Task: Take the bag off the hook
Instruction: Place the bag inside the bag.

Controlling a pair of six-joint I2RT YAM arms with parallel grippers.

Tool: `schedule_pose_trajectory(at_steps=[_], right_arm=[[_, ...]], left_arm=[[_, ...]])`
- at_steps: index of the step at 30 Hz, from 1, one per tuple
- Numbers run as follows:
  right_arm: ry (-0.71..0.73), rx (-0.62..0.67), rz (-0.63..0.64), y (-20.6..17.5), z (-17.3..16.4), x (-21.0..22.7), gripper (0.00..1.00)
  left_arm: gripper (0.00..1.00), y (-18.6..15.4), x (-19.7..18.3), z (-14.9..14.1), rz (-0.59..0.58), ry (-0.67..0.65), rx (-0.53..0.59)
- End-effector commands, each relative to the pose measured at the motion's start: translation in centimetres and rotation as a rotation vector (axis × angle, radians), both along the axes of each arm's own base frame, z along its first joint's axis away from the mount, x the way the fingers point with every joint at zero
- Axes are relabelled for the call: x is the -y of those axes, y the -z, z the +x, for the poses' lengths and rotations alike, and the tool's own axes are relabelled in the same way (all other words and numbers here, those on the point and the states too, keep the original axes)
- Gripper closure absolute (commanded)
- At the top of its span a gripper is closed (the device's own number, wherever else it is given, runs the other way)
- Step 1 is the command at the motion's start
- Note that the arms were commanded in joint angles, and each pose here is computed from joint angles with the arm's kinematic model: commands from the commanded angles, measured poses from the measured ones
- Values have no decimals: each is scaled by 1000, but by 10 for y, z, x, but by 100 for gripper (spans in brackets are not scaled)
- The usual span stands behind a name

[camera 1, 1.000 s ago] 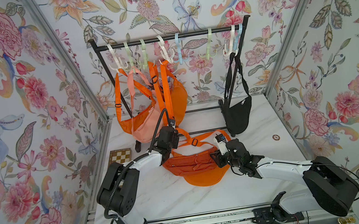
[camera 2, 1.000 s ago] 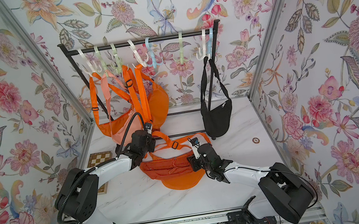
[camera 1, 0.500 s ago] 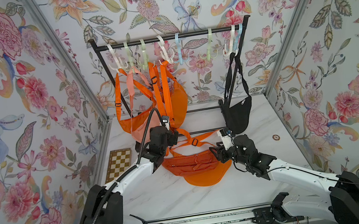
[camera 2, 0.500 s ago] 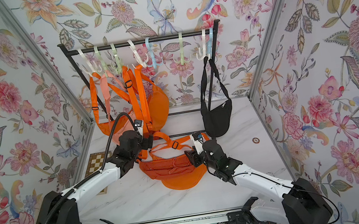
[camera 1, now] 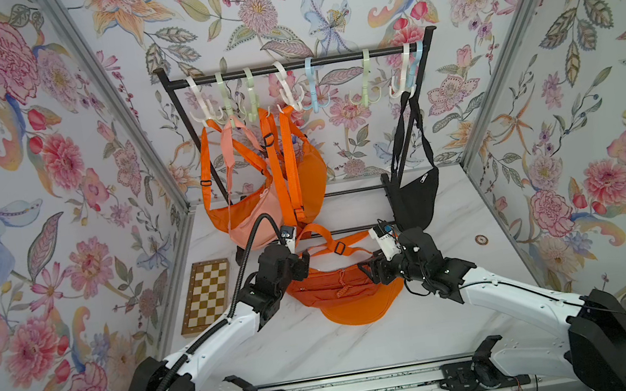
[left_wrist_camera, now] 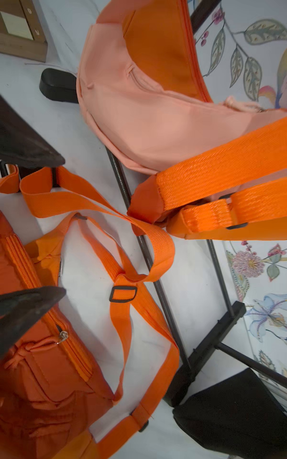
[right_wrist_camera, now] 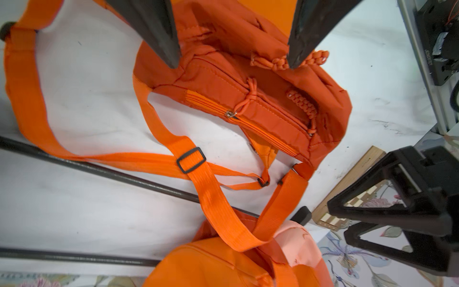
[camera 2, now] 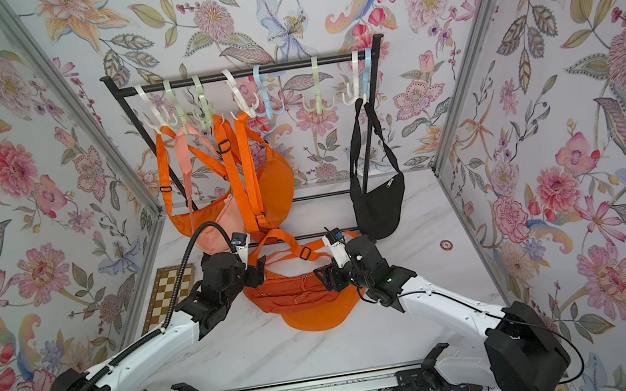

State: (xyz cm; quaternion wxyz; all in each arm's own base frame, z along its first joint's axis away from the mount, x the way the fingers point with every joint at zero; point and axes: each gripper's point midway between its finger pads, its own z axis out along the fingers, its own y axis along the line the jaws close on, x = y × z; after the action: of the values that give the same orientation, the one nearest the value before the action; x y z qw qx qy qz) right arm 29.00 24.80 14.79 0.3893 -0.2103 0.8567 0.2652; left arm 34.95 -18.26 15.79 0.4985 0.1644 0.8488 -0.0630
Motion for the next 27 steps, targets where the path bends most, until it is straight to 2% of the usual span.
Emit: schedule_pose_trajectory(at_steps=[1, 6, 8, 11, 16, 20, 21, 27], right_arm=[[-23, -78, 25, 10, 6, -13, 32], [-63, -146, -13, 40, 14, -34, 37], [-69, -177, -40, 55, 15, -36, 38], [-124, -216, -84, 76, -3, -47, 38], [-177, -270, -131, 101, -28, -52, 39], [-185, -284, -124, 106, -43, -54, 39], [-186, -284, -121, 106, -46, -55, 39], [-177, -271, -133, 101, -53, -51, 39]], left_arm=[[25, 16, 22, 12, -25, 42, -49], [28, 57, 44, 33, 6, 80, -137], [29, 74, 47, 33, 18, 88, -174], [30, 93, 44, 22, 45, 101, -234], [31, 107, 34, -6, 32, 106, -260], [32, 117, 28, -27, 28, 106, -277], [32, 107, 29, -28, 8, 109, -253], [32, 103, 26, -31, 4, 100, -243]])
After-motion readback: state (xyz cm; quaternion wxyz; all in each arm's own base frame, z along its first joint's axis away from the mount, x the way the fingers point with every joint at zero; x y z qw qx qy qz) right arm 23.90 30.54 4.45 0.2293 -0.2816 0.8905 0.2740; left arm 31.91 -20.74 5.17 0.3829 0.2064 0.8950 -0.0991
